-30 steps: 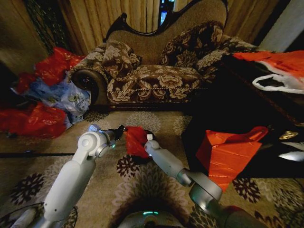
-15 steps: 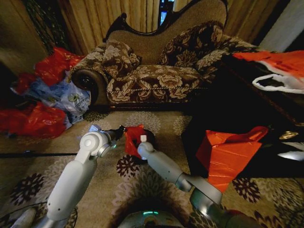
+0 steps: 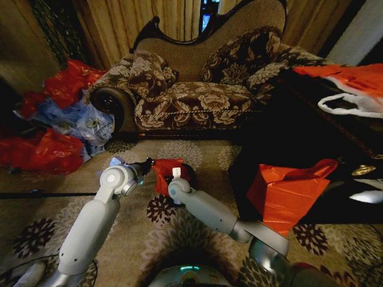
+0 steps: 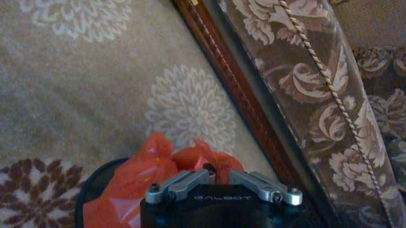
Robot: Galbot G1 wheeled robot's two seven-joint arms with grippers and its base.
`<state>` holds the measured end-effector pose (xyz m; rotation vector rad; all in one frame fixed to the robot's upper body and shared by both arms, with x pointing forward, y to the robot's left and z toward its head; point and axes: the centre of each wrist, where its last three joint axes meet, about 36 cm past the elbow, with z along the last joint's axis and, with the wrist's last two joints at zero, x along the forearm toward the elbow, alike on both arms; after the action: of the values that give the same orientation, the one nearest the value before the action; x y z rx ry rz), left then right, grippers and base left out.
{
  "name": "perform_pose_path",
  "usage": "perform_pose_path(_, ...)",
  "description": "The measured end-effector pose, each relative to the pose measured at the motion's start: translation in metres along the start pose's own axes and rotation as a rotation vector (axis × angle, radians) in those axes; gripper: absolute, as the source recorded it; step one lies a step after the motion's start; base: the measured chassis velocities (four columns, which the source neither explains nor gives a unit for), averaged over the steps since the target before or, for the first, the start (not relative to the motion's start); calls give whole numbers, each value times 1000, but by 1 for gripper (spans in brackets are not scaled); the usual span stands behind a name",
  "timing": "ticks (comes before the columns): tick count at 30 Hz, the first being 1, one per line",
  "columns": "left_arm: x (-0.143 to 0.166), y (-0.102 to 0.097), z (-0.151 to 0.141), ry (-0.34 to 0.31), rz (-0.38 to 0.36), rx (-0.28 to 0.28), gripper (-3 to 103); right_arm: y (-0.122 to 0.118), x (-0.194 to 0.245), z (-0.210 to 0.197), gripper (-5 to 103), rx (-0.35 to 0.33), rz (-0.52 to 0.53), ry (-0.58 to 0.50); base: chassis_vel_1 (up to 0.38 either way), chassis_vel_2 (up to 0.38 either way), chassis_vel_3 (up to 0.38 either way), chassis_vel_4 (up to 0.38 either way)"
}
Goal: Place a garbage bag over the trash bin.
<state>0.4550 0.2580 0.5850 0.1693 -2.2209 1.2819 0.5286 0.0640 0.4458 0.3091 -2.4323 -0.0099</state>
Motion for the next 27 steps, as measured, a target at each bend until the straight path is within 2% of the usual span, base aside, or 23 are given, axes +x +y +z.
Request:
perform_pose_path(2,-1,1,2,1,0,-5,0,-3,6,-5,97,-2,14,-20,0,0,0,0)
perform_pose_path(6,-3,3,2,-1,1,-10,0,-7,15,-11,100,-5,28,-46,0,0,0,0)
perform_pose_path(16,-11,5,-2,-11,-12,-17,0,-18,57,-26,100,-53,-10,-64,0,0,0,0)
perform_pose_path(27,-25,-4,-6,-19,-8,-11,0,-40,105,-16,100,-64,-69,-90,0,0,0,0)
